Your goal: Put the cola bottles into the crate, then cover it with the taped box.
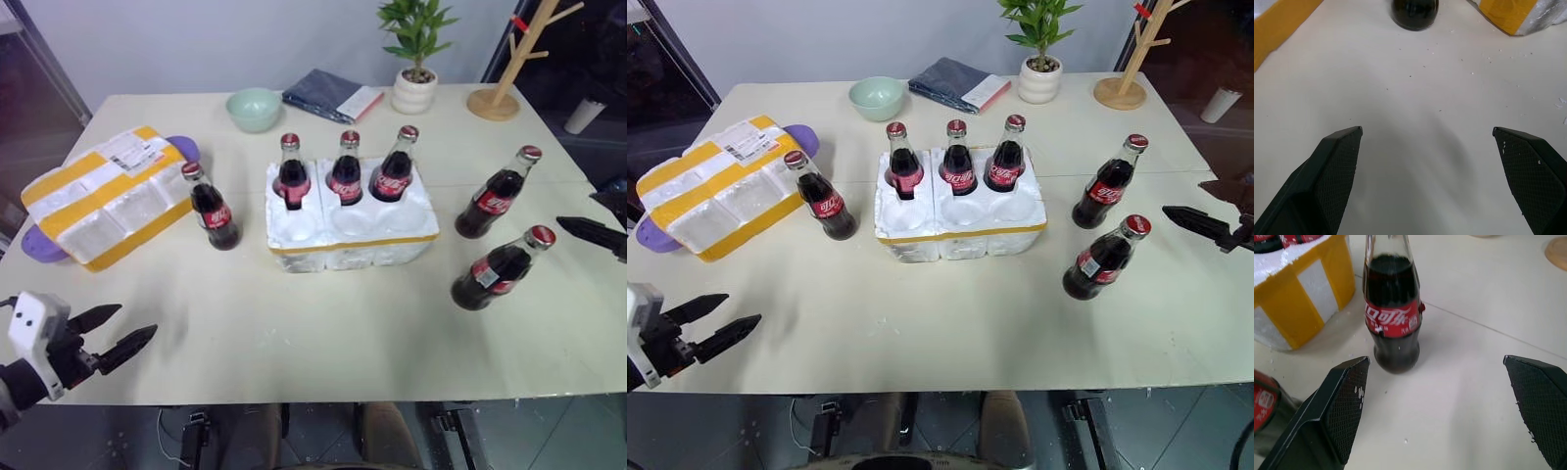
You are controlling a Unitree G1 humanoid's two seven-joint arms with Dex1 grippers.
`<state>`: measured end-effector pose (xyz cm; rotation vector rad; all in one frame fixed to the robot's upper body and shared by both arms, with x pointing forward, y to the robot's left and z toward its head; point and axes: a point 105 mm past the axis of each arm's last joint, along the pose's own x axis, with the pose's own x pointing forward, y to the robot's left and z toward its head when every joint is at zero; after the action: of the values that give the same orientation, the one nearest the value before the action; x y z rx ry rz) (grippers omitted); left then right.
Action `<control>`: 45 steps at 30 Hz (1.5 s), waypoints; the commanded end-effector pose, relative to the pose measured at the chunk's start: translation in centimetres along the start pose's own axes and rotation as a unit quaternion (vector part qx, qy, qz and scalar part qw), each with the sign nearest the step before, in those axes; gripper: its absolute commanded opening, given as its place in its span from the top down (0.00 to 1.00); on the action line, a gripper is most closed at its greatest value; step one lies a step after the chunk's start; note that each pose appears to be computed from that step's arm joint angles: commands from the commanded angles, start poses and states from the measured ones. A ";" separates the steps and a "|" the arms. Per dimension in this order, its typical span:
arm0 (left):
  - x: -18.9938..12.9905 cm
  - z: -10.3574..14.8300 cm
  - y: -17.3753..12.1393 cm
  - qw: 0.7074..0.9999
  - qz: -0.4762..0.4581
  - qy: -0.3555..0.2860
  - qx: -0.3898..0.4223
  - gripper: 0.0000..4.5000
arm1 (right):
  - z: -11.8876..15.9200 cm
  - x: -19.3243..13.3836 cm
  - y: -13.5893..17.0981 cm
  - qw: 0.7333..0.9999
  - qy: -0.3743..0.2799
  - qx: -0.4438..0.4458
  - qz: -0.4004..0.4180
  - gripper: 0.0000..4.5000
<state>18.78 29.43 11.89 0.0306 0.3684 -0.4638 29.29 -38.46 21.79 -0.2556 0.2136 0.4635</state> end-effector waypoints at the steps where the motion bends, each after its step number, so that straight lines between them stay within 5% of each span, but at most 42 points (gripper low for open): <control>1: 0.1 0.8 0.0 1.000 0.001 -0.005 0.018 0.01 | 1.2 -0.7 -0.4 1.000 -0.014 -0.022 -0.011 0.00; 12: 1.2 2.4 1.8 0.998 0.031 -0.037 0.028 0.01 | 1.0 -0.6 -0.8 0.999 -0.016 -0.017 -0.025 0.00; 18: 3.0 5.4 1.2 0.995 -0.009 -0.084 0.048 0.01 | 6.4 -1.2 -0.1 0.997 -0.068 -0.025 0.009 0.00; 21: 5.2 7.6 0.9 0.992 -0.036 -0.107 0.062 0.01 | 10.8 -1.3 3.9 0.987 -0.100 -0.043 0.115 0.00; 31: 12.5 12.0 1.4 0.983 -0.071 -0.134 0.102 0.01 | 15.7 -1.3 14.3 0.938 -0.107 -0.107 0.312 0.00; 45: 16.3 11.1 0.7 0.982 -0.098 -0.120 0.107 0.01 | 15.4 -0.6 18.0 0.922 -0.117 -0.100 0.355 0.00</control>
<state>36.14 21.72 15.16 0.1112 0.1282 -0.6949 23.27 -18.95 31.93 -0.2956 0.0787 1.2280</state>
